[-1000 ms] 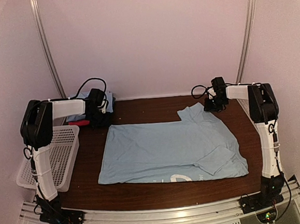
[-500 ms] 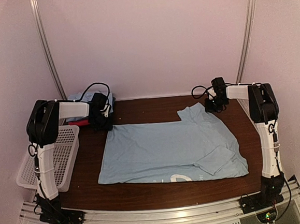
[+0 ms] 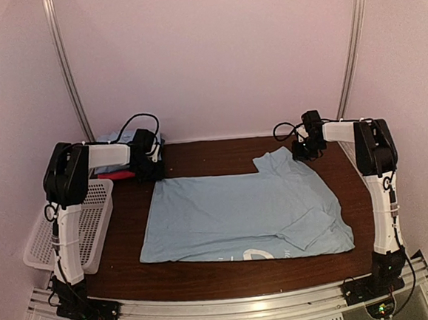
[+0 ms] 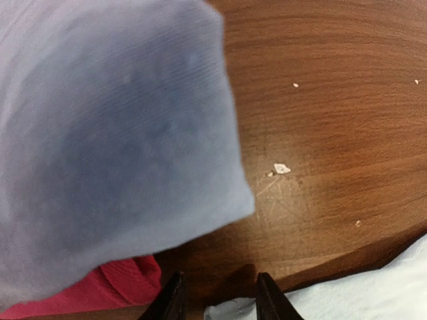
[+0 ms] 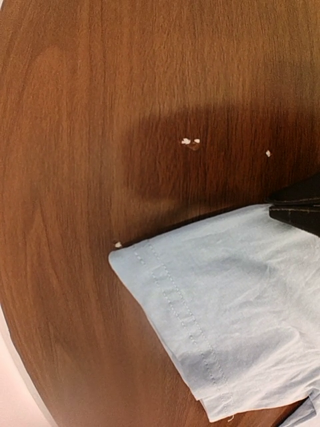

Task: Fold and stack the mixed laundry pile
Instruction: Pick up the 1/3-folded T-shirt from the center of the board.

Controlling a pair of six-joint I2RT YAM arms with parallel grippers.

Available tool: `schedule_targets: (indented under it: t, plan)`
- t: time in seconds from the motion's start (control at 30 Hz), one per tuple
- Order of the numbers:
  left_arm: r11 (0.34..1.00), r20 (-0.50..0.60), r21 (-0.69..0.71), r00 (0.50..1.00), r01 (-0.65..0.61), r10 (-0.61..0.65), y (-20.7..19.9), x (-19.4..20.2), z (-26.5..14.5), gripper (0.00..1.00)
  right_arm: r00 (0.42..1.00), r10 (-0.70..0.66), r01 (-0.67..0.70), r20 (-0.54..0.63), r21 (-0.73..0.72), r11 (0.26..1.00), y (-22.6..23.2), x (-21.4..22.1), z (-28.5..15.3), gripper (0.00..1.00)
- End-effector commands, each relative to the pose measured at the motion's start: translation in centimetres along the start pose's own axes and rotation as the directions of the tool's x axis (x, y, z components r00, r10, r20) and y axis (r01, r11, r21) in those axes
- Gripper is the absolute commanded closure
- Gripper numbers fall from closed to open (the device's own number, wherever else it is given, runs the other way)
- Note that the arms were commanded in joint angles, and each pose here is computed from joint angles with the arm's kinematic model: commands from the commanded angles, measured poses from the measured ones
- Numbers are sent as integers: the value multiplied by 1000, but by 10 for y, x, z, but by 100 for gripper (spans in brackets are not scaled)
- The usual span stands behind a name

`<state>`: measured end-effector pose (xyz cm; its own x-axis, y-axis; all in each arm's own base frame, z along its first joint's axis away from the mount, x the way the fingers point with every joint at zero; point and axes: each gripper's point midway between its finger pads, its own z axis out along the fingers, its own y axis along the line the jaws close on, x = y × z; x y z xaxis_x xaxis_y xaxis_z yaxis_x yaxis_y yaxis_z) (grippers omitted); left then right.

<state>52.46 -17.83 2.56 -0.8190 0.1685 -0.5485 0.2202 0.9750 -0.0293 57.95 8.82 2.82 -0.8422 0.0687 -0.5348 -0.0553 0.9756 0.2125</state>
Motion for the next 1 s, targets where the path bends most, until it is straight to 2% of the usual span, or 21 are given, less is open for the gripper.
schedule_targets:
  t: [0.0, 0.2, 0.43, 0.73, 0.97]
  plan:
    - [1000, 45, 27, 999, -15, 14, -3, -16, 7, 66, 999, 7, -7, -38, 9, 1000, 0, 8, 3, 100]
    - [999, 42, 35, 999, -25, 23, -5, -15, 11, 79, 999, 7, -7, -33, 6, 1000, 2, 5, -1, 100]
    - [999, 92, 45, 995, -31, 26, -7, -31, -4, 100, 1000, 11, -11, 12, -7, 1000, 9, -12, -21, 100]
    - [991, 185, 103, 981, -81, 60, -19, -54, -41, 100, 994, 24, -19, 111, -44, 999, 24, -39, -76, 100]
    - [990, 242, 91, 967, -108, 83, -15, -46, -72, 100, 988, 59, -49, 140, -79, 996, 31, -22, -111, 100]
